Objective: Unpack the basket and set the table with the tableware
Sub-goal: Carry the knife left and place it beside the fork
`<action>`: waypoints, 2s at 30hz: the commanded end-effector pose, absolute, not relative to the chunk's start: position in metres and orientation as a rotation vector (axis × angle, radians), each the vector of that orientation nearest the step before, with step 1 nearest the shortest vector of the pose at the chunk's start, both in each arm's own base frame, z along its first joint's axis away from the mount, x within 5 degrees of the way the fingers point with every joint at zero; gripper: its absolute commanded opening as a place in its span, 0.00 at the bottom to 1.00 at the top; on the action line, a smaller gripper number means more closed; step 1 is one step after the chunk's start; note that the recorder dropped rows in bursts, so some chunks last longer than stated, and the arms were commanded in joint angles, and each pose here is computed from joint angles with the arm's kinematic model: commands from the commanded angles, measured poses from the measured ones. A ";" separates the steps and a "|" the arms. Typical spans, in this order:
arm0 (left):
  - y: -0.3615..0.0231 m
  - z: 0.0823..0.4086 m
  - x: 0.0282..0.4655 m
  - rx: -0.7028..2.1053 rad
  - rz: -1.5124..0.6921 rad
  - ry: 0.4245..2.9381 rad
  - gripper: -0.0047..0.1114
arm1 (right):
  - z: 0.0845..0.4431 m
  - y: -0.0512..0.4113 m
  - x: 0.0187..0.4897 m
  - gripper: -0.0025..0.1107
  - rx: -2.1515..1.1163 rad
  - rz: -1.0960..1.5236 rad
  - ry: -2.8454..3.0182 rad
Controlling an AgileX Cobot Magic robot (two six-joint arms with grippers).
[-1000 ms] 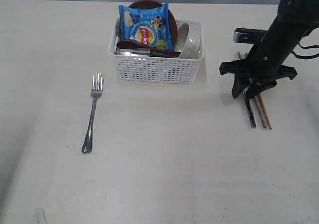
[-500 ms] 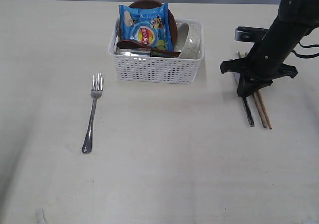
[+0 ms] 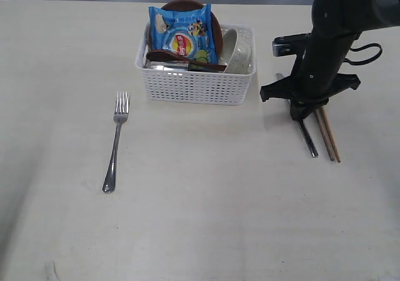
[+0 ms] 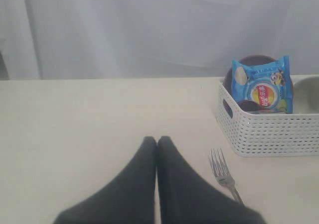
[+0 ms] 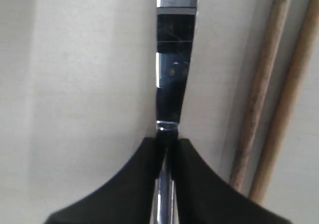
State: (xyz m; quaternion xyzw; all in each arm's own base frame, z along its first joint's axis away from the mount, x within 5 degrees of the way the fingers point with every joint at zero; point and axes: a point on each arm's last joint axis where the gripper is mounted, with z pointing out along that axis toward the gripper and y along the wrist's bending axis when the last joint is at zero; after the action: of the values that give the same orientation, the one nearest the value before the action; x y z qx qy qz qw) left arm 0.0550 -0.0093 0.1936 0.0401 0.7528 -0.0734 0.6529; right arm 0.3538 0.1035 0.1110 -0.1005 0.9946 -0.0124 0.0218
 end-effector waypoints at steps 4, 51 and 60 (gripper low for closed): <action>-0.010 0.194 0.055 0.085 -0.176 1.697 0.04 | 0.140 0.103 0.349 0.02 -0.207 0.008 3.028; -0.010 0.194 0.055 0.084 -0.178 1.697 0.04 | 0.190 0.432 0.263 0.02 -0.229 0.577 2.915; -0.010 0.194 0.055 0.084 -0.178 1.697 0.04 | 0.160 0.436 0.268 0.02 -0.118 0.428 2.959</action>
State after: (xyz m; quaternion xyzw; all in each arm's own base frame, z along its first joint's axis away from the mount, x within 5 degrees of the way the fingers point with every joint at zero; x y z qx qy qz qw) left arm 0.0550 -0.0093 0.1936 0.0401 0.7528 -0.0734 0.6529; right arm 0.2660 0.4387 0.1648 -0.0407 0.9826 0.1659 0.0727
